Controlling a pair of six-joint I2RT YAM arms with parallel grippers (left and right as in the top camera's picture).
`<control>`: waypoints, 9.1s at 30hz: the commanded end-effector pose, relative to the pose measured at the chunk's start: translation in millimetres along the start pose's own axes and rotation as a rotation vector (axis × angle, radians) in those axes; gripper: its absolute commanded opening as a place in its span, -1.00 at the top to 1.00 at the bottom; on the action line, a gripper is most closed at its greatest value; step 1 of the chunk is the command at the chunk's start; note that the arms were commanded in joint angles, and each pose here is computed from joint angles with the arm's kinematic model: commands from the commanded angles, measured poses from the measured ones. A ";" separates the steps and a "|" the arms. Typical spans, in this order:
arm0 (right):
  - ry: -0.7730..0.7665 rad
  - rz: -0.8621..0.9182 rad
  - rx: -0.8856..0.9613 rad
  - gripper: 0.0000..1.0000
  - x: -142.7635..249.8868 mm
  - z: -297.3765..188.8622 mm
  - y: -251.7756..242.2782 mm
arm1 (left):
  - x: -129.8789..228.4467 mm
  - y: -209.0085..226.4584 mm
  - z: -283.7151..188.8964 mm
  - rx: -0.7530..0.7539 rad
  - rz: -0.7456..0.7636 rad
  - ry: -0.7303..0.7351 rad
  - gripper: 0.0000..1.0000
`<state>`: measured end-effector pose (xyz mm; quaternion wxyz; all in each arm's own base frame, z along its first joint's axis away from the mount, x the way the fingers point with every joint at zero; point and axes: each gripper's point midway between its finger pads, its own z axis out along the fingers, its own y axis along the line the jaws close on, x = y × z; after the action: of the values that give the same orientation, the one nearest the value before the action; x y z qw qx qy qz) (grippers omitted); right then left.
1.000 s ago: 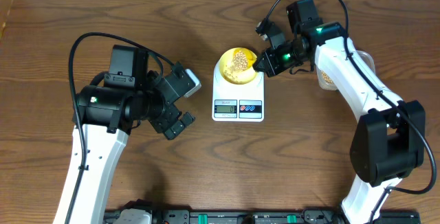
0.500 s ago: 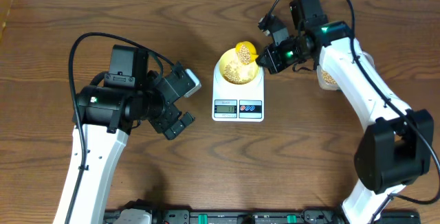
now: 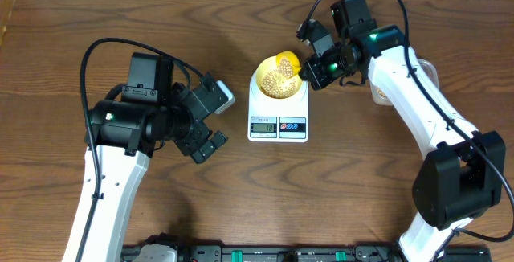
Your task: Scoop item into bowl and weigh 50g on scale
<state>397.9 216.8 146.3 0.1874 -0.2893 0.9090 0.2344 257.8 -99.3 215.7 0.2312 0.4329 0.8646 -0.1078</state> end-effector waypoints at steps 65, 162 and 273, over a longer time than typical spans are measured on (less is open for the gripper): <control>-0.005 -0.207 0.212 0.98 -19.6 -12.1 19.3 | 1.5 -2.8 1.6 0.018 0.011 -0.002 -0.96; 0.016 0.833 -0.052 0.98 152.7 -98.4 -180.4 | 1.4 -2.8 1.5 0.017 0.011 -0.002 -0.96; 0.030 0.202 -0.121 0.98 -11.2 5.0 11.7 | 1.5 -2.8 1.6 0.018 0.011 -0.002 -0.96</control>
<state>395.6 226.8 146.8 0.1220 -0.1995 0.9262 0.2957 257.8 -99.3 215.7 0.2312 0.4329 0.8646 -0.1078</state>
